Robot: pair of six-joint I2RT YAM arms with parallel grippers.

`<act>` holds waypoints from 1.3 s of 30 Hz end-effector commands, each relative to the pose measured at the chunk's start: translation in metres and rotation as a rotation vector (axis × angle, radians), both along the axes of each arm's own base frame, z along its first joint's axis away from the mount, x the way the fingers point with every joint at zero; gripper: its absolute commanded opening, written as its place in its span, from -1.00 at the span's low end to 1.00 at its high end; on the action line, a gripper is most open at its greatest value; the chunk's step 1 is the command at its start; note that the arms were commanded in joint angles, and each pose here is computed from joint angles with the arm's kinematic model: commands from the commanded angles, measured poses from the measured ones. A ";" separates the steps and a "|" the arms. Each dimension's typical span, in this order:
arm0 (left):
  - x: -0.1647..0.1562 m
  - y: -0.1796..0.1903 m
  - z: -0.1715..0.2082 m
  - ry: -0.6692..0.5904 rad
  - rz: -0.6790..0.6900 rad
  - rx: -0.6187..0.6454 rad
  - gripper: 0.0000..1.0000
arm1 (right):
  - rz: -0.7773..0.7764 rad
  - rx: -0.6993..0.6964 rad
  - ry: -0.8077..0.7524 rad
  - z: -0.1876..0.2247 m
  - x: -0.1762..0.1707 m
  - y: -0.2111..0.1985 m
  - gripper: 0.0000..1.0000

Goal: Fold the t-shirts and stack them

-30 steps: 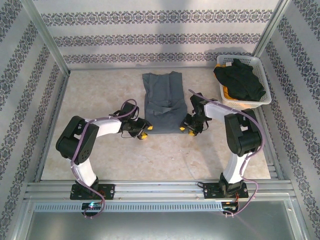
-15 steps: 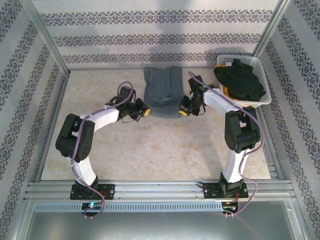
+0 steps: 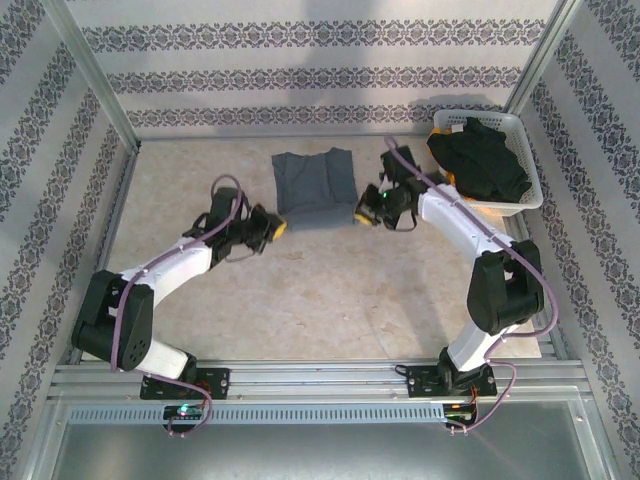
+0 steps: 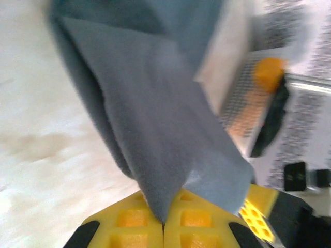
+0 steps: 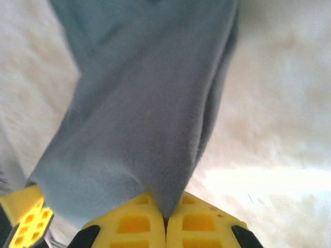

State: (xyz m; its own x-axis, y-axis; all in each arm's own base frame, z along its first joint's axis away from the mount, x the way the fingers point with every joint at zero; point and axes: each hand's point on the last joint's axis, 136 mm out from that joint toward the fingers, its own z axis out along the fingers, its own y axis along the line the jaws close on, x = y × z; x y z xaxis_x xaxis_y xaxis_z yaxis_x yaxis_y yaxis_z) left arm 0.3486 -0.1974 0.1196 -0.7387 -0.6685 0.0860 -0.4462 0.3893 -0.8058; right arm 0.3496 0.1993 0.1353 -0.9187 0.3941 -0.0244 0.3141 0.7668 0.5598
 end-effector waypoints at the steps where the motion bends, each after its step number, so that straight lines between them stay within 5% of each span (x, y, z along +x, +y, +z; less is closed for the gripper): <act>1: -0.047 -0.001 -0.021 0.095 -0.063 -0.011 -1.00 | 0.018 0.007 0.095 -0.025 -0.045 0.006 -1.00; 9: -0.147 0.010 -0.065 0.275 -0.126 0.023 -1.00 | 0.078 -0.047 0.253 -0.070 -0.141 0.007 -1.00; 17: -0.144 0.017 -0.033 0.200 -0.080 0.021 -1.00 | 0.040 -0.065 0.194 -0.037 -0.146 0.006 -1.00; 29: -0.041 0.018 0.073 -0.071 0.071 -0.005 -1.00 | -0.078 0.002 0.002 0.055 -0.036 0.008 -1.00; 34: 0.043 0.029 0.086 -0.115 0.137 -0.034 -1.00 | -0.120 0.053 -0.017 0.063 0.038 0.019 -1.00; 39: 0.138 0.039 0.057 -0.102 0.161 -0.047 -0.99 | -0.171 0.079 0.000 0.037 0.122 0.025 -1.00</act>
State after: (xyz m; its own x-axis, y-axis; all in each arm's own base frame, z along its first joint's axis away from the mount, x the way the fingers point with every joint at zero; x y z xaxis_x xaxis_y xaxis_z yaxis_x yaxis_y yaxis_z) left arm 0.4445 -0.1648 0.1787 -0.6223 -0.7783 0.0834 -0.4727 0.2888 -0.8326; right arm 0.4449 0.2252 0.1866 -0.8431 0.5377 -0.0086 0.4175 0.6646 0.6196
